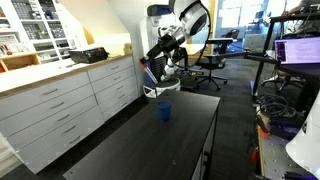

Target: Put the marker in the cup

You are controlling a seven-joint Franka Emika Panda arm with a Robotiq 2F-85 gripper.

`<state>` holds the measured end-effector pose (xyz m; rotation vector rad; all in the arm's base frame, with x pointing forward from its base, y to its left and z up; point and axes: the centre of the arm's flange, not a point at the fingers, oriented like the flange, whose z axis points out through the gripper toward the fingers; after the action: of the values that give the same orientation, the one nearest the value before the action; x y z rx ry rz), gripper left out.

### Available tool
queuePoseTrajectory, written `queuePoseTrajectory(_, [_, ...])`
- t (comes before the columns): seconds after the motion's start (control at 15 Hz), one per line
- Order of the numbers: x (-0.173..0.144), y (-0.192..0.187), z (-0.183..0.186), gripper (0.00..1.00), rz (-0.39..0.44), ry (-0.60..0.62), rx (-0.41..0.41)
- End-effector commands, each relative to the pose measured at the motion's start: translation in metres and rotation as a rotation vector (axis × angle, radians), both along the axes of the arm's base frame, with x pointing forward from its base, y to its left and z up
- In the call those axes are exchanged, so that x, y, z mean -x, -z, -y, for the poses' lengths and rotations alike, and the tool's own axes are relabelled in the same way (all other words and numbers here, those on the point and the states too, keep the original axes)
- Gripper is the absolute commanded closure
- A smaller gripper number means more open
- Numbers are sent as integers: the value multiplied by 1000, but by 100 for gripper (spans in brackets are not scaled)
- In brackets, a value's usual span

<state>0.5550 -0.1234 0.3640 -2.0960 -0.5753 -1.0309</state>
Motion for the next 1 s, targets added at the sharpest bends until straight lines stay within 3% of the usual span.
queuePoseTrajectory(0.0, [6, 0, 11, 94, 30, -23, -32])
queuePoseTrajectory(0.47, [14, 6, 24, 94, 54, -55, -49])
queuePoseTrajectory(0.93, [13, 40, 34, 94, 88, -93, -28])
